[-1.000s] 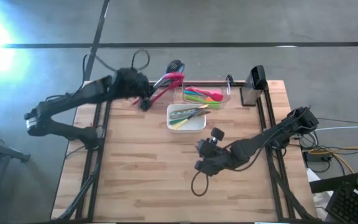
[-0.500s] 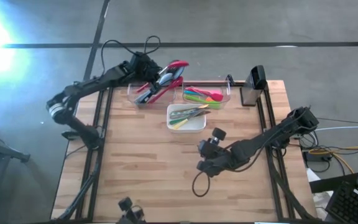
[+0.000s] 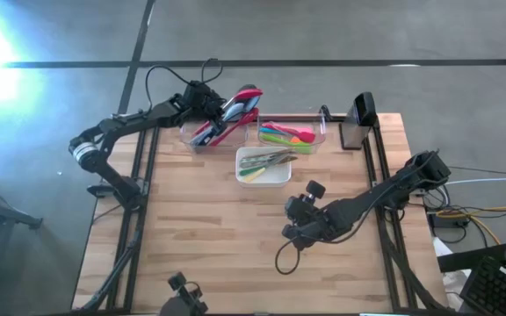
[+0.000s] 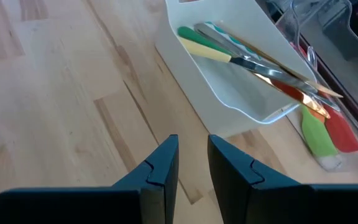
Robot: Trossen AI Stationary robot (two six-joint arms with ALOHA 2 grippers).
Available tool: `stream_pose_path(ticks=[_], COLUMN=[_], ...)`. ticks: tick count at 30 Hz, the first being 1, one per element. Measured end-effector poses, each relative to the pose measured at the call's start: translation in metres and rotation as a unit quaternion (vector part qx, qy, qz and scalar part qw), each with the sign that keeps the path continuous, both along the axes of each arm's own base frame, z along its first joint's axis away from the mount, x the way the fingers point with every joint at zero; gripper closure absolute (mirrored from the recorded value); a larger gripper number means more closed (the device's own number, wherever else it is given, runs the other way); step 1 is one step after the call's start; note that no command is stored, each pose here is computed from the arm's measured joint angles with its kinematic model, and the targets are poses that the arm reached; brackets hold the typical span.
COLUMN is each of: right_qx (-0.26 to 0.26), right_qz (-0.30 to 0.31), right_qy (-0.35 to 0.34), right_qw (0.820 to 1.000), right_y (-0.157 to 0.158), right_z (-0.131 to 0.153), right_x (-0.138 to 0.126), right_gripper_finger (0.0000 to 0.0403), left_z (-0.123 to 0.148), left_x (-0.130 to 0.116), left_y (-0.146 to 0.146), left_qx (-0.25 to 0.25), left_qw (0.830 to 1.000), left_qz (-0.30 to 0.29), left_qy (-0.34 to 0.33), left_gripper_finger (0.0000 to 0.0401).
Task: Pick & Place Kitchen Items
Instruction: Put the red silver serving spoon into the left transparent bin, then return to Home Position
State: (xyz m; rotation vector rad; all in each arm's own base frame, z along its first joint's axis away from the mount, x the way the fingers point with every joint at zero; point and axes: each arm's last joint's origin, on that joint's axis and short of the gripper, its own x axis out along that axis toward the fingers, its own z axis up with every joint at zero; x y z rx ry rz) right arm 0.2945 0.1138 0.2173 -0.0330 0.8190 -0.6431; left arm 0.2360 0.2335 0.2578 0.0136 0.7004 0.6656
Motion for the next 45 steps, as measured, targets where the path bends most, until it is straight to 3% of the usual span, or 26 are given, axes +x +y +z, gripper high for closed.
stream_pose_path(ticks=[20, 22, 25, 29, 33, 39, 45], right_qx=[-0.008, -0.009, -0.009, -0.01, -0.01, -0.019, -0.042], right_qz=[-0.003, -0.003, -0.002, -0.002, -0.001, -0.002, -0.007], right_qy=[-0.018, -0.018, -0.017, -0.016, -0.015, -0.018, -0.037], right_qw=[1.0, 1.0, 1.0, 1.0, 1.0, 1.0, 0.998], right_y=[0.0, 0.0, 0.0, 0.0, 0.0, 0.0, 0.001], right_z=[0.006, 0.006, 0.006, 0.006, 0.006, 0.006, 0.011], right_x=[0.003, 0.003, 0.003, 0.003, 0.003, 0.003, 0.003], right_gripper_finger=[0.0326, 0.0326, 0.0326, 0.0326, 0.0326, 0.0326, 0.0326], left_z=[-0.036, -0.036, -0.032, -0.023, -0.003, 0.043, 0.081], left_x=[-0.003, -0.003, -0.002, -0.002, -0.006, -0.016, -0.026], left_y=[0.009, 0.009, 0.01, 0.01, 0.006, -0.016, -0.079], left_qx=[-0.043, -0.042, -0.041, -0.048, -0.058, -0.059, -0.026], left_qw=[0.998, 0.999, 0.999, 0.998, 0.998, 0.997, 0.994], left_qz=[0.033, 0.033, 0.032, 0.033, 0.039, 0.035, -0.041], left_qy=[-0.01, -0.01, -0.01, -0.002, 0.004, -0.036, -0.099], left_gripper_finger=[0.0353, 0.0338, 0.0281, 0.0211, 0.0169, 0.0161, 0.0173])
